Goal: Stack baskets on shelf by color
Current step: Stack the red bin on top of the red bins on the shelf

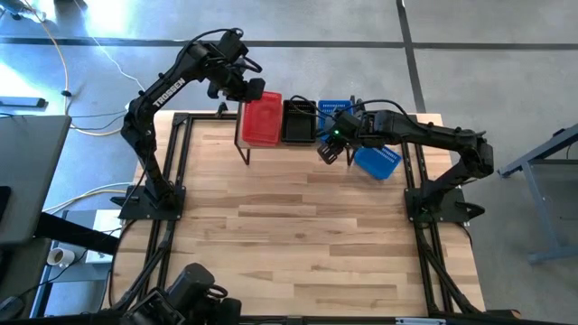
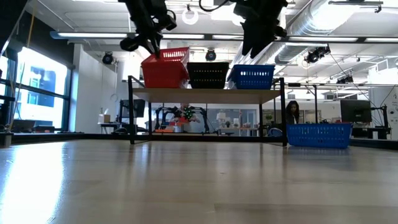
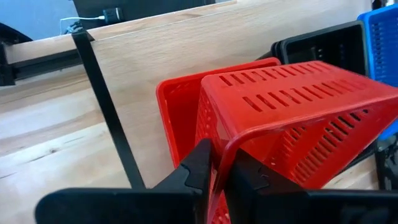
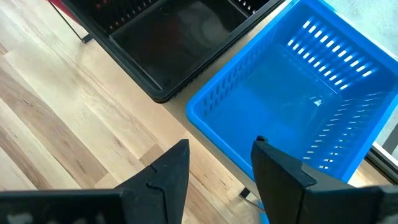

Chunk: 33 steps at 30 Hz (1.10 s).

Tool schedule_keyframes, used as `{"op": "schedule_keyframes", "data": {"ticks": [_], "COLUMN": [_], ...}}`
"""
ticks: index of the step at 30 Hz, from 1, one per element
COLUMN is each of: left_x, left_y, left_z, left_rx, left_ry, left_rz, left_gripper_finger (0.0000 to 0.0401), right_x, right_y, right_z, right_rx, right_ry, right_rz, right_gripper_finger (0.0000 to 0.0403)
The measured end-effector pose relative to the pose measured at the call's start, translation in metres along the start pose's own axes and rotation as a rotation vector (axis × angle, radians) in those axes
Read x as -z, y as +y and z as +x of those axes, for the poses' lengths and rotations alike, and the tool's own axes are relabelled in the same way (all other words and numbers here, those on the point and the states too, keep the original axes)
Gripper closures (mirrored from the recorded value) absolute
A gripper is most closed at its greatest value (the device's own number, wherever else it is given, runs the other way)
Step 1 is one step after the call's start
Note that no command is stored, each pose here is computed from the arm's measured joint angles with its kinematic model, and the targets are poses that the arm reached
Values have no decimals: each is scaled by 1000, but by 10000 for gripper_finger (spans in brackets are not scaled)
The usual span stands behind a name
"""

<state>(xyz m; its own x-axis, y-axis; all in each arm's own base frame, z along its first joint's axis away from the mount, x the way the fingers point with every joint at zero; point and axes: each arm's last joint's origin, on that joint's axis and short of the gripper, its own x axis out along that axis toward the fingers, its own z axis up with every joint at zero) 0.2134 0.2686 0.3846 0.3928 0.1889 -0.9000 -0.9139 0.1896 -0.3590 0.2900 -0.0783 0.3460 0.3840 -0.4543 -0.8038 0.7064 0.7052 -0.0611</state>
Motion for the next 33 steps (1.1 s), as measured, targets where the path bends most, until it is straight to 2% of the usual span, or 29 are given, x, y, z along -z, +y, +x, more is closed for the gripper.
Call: {"op": "schedule_keyframes", "data": {"ticks": [10,20,23,27,33], "left_x": [1,-1,-3,-6,-4], "left_y": [0,2,3,8,4], "left_z": [0,0,-1,-6,-25], "left_rx": [-2,-30,-20,-33,-77], "left_ry": [8,-16,-27,-67,-222], "left_rz": [-18,-48,-48,-20,63], "left_gripper_finger": [366,287,275,274,282], "right_x": [0,1,1,2,2], "right_y": [0,-1,-1,-1,-1], "right_z": [0,0,0,0,0], "right_rx": [0,5,5,9,9], "right_ry": [0,12,12,20,19], "right_rz": [-1,-38,-39,-42,-24], "right_gripper_finger": [245,245,245,245,245]}}
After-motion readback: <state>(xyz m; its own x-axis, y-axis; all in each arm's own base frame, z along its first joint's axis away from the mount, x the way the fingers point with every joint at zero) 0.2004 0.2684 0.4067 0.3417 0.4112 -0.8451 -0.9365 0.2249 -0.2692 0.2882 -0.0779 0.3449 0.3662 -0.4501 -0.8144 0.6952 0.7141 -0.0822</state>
